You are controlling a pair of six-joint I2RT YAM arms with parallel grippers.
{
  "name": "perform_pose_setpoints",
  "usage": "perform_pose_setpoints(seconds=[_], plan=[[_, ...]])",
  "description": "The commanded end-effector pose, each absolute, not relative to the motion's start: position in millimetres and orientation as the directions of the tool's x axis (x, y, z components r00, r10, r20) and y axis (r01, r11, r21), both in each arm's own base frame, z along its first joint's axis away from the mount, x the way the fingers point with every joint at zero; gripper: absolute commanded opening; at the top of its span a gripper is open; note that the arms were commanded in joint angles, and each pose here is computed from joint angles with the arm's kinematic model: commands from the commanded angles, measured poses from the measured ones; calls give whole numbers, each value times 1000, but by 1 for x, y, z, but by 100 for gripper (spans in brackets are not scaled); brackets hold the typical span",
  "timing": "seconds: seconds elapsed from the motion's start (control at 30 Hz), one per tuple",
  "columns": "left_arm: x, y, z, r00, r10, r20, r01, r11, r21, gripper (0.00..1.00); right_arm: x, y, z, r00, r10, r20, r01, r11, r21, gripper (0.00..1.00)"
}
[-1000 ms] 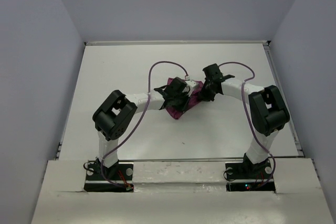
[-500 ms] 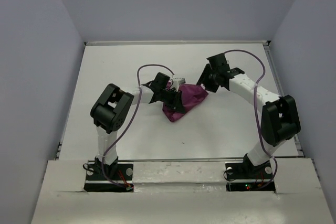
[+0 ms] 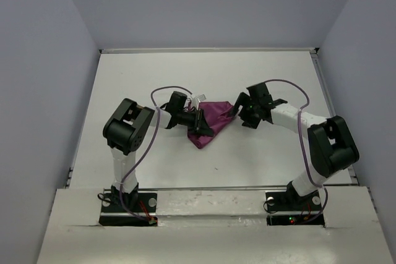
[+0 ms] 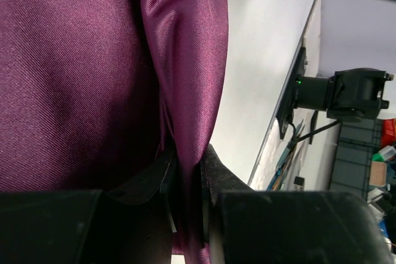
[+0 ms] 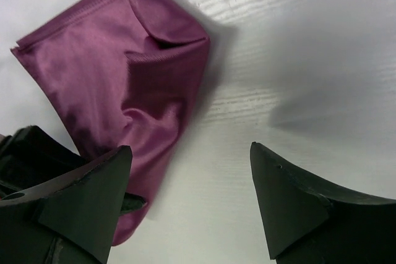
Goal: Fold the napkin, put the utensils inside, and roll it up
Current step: Roll the napkin at the center of the board.
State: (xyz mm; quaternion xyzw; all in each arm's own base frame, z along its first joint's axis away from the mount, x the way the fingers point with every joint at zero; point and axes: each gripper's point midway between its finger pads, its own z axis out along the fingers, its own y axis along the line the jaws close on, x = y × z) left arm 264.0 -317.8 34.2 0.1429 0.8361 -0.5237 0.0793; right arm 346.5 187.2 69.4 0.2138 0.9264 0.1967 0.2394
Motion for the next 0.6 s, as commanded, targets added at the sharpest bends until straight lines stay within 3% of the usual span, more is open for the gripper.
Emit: perform_pose_setpoints(seconds=[0.0,0.57], plan=[[259,-321,44,-959,138,-249,282,345,-895,0,353,216,89,-779,525,-345,206,732,649,84],[255,-317,38,-964,131,-230,261,316,-912,0,354,235,47,-796,547,-260,228,668,709,81]])
